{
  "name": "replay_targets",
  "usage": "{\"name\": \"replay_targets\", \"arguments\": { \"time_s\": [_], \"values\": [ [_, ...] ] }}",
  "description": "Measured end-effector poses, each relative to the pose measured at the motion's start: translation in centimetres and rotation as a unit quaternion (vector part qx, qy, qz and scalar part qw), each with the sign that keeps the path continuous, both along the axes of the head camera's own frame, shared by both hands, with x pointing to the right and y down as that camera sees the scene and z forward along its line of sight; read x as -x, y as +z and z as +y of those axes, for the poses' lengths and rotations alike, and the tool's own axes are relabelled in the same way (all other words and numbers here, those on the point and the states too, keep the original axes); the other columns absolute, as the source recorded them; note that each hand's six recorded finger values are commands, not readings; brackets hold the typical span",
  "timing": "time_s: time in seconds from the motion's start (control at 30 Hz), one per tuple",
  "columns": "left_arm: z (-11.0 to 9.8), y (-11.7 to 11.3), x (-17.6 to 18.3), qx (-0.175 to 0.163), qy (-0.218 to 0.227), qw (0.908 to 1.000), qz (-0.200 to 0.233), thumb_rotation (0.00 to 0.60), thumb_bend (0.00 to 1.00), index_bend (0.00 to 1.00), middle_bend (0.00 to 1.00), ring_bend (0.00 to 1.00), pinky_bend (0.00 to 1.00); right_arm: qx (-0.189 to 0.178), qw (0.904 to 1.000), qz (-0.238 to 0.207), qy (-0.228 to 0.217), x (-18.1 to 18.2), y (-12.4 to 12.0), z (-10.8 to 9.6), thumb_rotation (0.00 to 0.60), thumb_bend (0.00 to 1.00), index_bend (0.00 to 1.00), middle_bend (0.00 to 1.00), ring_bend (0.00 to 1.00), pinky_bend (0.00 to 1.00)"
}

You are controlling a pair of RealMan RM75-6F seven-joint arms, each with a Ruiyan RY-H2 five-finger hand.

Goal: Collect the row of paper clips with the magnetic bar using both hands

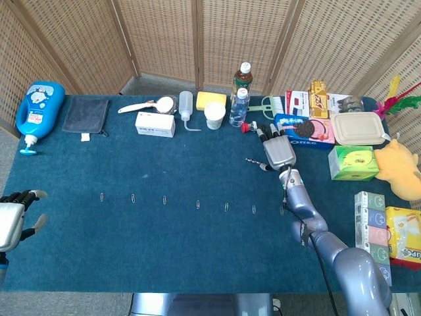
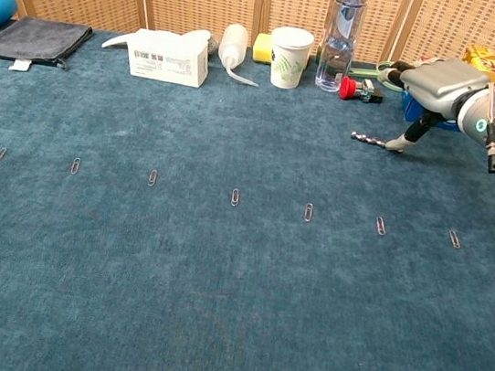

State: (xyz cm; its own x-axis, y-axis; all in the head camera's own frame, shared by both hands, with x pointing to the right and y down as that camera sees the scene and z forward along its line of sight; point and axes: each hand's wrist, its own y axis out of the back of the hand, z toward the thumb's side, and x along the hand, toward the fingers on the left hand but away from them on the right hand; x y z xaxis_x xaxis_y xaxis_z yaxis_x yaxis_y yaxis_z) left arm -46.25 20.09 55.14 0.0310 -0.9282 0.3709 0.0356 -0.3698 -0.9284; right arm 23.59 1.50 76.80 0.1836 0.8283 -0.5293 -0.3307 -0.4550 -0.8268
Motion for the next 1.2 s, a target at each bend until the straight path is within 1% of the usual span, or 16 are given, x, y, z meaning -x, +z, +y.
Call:
{"name": "replay_targets", "arguments": {
  "time_s": [0.17,0.33,0.47,0.57,0.67,0.77,0.87,0.9,1.0,1.03,1.1,1.17,1.2],
  "values": [
    [0.0,0.1,0.1,0.001,-0.002,1.0,0.0,0.6,0.51,0.35,0.42,0.42,0.48,-0.005,0.9999,0.007,0.008,-0.6,0.0,-0.4,0.427,0.2,0.0,0.0,0.0,0.01],
    [-0.1,0.2,0.0,0.001,-0.001,1.0,0.0,0.6,0.51,0.35,0.42,0.42,0.48,-0.007,0.9998,0.016,0.007,-0.8,0.1,-0.7,0.426,0.2,0.0,0.0,0.0,0.01],
    [-0.1,0.2,0.1,0.001,-0.002,1.0,0.0,0.6,0.51,0.35,0.42,0.42,0.48,-0.01,0.9998,0.016,0.005,-0.7,-0.1,-0.9,0.427,0.21,0.0,0.0,0.0,0.01],
    [0.0,0.3,0.2,0.002,-0.003,1.0,0.002,0.6,0.51,0.35,0.42,0.42,0.48,-0.02,0.9998,0.003,0.003,-0.4,-0.7,-1.1,0.427,0.2,0.0,0.0,0.01,0.01],
    [0.0,0.5,0.0,0.002,-0.001,1.0,0.006,0.6,0.51,0.35,0.42,0.42,0.48,-0.025,0.9993,-0.026,0.005,0.1,-1.7,-1.1,0.427,0.2,0.0,0.01,0.03,0.01],
    [0.0,0.6,-0.2,0.003,0.001,0.9999,0.01,0.6,0.51,0.35,0.42,0.42,0.48,-0.017,0.9969,-0.075,0.016,1.0,-2.7,-0.7,0.427,0.2,0.01,0.02,0.06,0.01],
    [0.0,0.7,-0.3,0.002,0.002,0.9999,0.012,0.6,0.51,0.35,0.42,0.42,0.48,-0.002,0.9899,-0.137,0.034,1.8,-4.2,-0.3,0.426,0.2,0.03,0.05,0.09,0.04],
    [0.0,0.6,-0.3,0.002,0.002,0.9999,0.012,0.6,0.51,0.35,0.42,0.42,0.48,0.004,0.9857,-0.163,0.043,2.0,-5.0,-0.3,0.426,0.21,0.03,0.07,0.1,0.06],
    [0.1,0.6,-0.3,0.001,0.002,0.9999,0.013,0.6,0.51,0.35,0.42,0.42,0.48,0.011,0.9736,-0.218,0.067,1.4,-7.3,-0.7,0.427,0.2,0.04,0.13,0.16,0.14],
    [0.1,0.6,-0.3,0.001,0.002,0.9999,0.013,0.6,0.51,0.35,0.42,0.42,0.48,0.012,0.9703,-0.23,0.074,1.0,-7.9,-0.9,0.427,0.2,0.05,0.16,0.18,0.17],
    [0.1,0.5,-0.4,0.001,0.002,0.9999,0.014,0.6,0.51,0.35,0.42,0.42,0.48,0.013,0.9642,-0.249,0.089,0.2,-8.7,-1.2,0.425,0.2,0.06,0.2,0.27,0.19],
    [0.1,0.5,-0.4,0.0,0.002,0.9999,0.015,0.6,0.51,0.35,0.42,0.42,0.48,0.01,0.9627,-0.254,0.094,-0.7,-9.2,-1.5,0.425,0.2,0.08,0.28,0.41,0.25],
    [0.1,0.5,-0.5,0.0,0.003,0.9999,0.015,0.6,0.51,0.35,0.42,0.42,0.48,0.009,0.963,-0.253,0.094,-0.9,-9.3,-1.5,0.426,0.2,0.09,0.32,0.47,0.28]
  ]
}}
